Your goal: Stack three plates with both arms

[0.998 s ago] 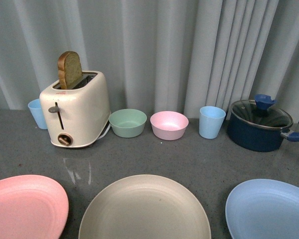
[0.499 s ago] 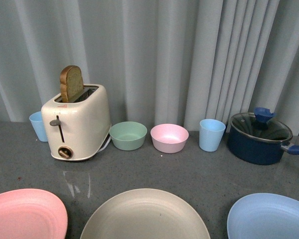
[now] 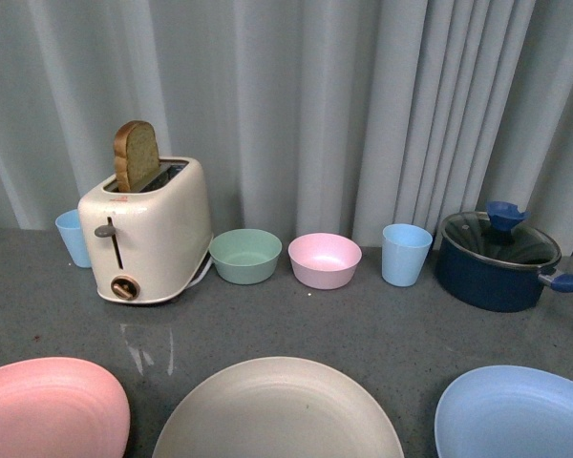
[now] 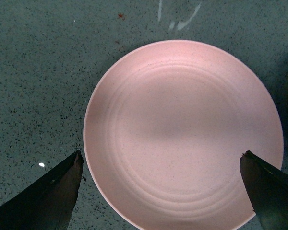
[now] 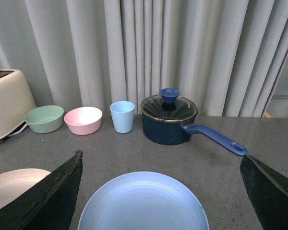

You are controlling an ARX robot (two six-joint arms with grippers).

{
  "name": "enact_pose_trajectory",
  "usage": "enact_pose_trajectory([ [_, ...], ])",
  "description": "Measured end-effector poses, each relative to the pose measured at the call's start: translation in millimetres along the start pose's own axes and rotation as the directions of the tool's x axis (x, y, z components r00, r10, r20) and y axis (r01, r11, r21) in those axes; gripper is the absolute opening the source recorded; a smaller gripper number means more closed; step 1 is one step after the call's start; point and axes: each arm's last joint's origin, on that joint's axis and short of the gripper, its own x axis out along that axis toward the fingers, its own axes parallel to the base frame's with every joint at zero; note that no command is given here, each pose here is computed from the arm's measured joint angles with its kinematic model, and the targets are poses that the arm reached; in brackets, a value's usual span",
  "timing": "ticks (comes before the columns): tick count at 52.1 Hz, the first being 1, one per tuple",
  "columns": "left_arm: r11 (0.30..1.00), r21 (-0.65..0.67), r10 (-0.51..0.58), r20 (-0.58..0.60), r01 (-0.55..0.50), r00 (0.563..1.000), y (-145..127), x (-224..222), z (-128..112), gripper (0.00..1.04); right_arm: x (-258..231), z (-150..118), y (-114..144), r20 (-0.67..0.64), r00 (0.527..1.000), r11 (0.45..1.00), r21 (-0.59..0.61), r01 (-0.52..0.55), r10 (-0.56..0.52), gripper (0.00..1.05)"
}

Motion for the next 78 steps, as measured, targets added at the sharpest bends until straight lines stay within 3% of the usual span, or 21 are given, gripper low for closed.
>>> enact_pose_trajectory([
  [17,0.999,-0.005,-0.053,-0.16,0.053,0.986,39,61,5,0.98,0,0,0,0.0,1.0,1.0,0.0,0.0,0.0,0.97],
  [32,1.0,0.005,-0.013,-0.201,0.014,0.98,69,101,14,0.98,0,0,0,0.0,1.0,1.0,0.0,0.0,0.0,0.97],
  [38,0.999,-0.01,-0.046,-0.24,0.045,0.97,78,109,13,0.98,0,0,0,0.0,1.0,1.0,0.0,0.0,0.0,0.97],
  [48,0.993,-0.031,-0.122,-0.264,0.118,0.957,82,111,15,0.98,0,0,0,0.0,1.0,1.0,0.0,0.0,0.0,0.97],
  [62,0.991,-0.022,-0.131,-0.312,0.131,0.941,81,123,5,0.98,0,0,0,0.0,1.0,1.0,0.0,0.0,0.0,0.97],
  [78,0.985,-0.035,-0.172,-0.295,0.169,0.94,77,130,10,0.98,0,0,0,0.0,1.0,1.0,0.0,0.0,0.0,0.97],
])
